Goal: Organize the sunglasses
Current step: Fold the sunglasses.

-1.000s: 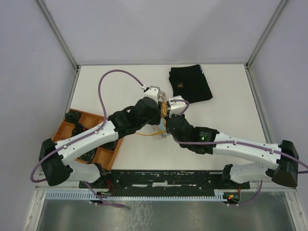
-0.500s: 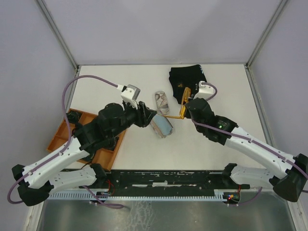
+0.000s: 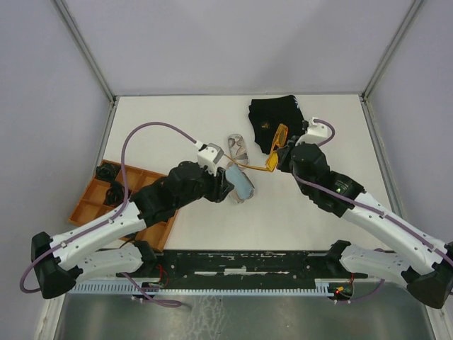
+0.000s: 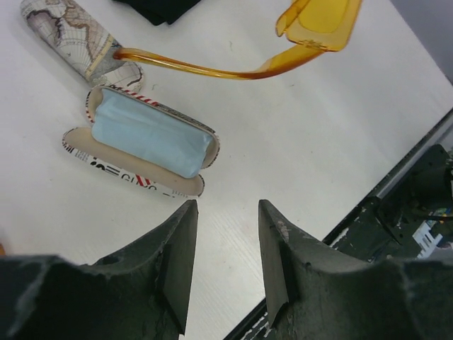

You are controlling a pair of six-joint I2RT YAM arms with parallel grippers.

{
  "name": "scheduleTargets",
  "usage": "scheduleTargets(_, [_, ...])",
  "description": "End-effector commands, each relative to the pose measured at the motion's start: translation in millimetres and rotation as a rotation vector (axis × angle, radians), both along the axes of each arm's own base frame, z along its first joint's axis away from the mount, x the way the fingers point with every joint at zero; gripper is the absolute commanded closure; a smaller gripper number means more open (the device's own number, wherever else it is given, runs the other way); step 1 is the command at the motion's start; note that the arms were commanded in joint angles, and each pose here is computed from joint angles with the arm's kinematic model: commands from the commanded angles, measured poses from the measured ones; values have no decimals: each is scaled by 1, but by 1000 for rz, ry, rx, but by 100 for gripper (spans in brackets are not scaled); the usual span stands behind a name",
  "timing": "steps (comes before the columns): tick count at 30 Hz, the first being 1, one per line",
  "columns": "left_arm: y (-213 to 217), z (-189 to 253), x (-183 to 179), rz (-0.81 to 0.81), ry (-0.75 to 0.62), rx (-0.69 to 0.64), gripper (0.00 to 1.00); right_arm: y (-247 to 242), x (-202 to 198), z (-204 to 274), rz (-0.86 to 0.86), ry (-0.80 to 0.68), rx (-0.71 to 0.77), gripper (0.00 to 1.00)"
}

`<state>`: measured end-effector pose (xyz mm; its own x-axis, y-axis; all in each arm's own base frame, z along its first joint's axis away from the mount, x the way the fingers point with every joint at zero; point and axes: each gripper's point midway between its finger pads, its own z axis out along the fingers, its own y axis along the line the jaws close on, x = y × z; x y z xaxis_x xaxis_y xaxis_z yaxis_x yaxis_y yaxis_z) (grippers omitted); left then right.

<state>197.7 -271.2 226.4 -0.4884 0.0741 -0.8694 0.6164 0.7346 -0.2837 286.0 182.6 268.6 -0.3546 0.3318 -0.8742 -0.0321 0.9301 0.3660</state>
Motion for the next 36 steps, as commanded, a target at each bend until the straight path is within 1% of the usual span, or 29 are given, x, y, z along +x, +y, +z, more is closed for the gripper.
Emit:
scheduleTargets(1, [-1,20,22,91,-62,-16,53,2,-3,7,28,-18,30,100])
scheduleTargets(6, [1,29,41,161,-111,28,53,0,-8,5,47,-10,17,100])
scheduleTargets(14, [4,27,59,226,-140,116,53,4,-12,5,89,-8,7,100])
scheduleTargets(19, [-3,32,64,217,-152,122,53,9,-13,-1,123,12,-13,100])
scheduleTargets(27, [-26,43,68,157,-154,102,53,25,-14,-11,187,54,-23,100])
scheduleTargets(31, [-35,41,71,137,-145,111,53,34,-13,-16,217,71,-18,100])
scheduleTargets(36, [-37,30,76,150,-128,150,54,45,-12,-20,254,87,-8,100])
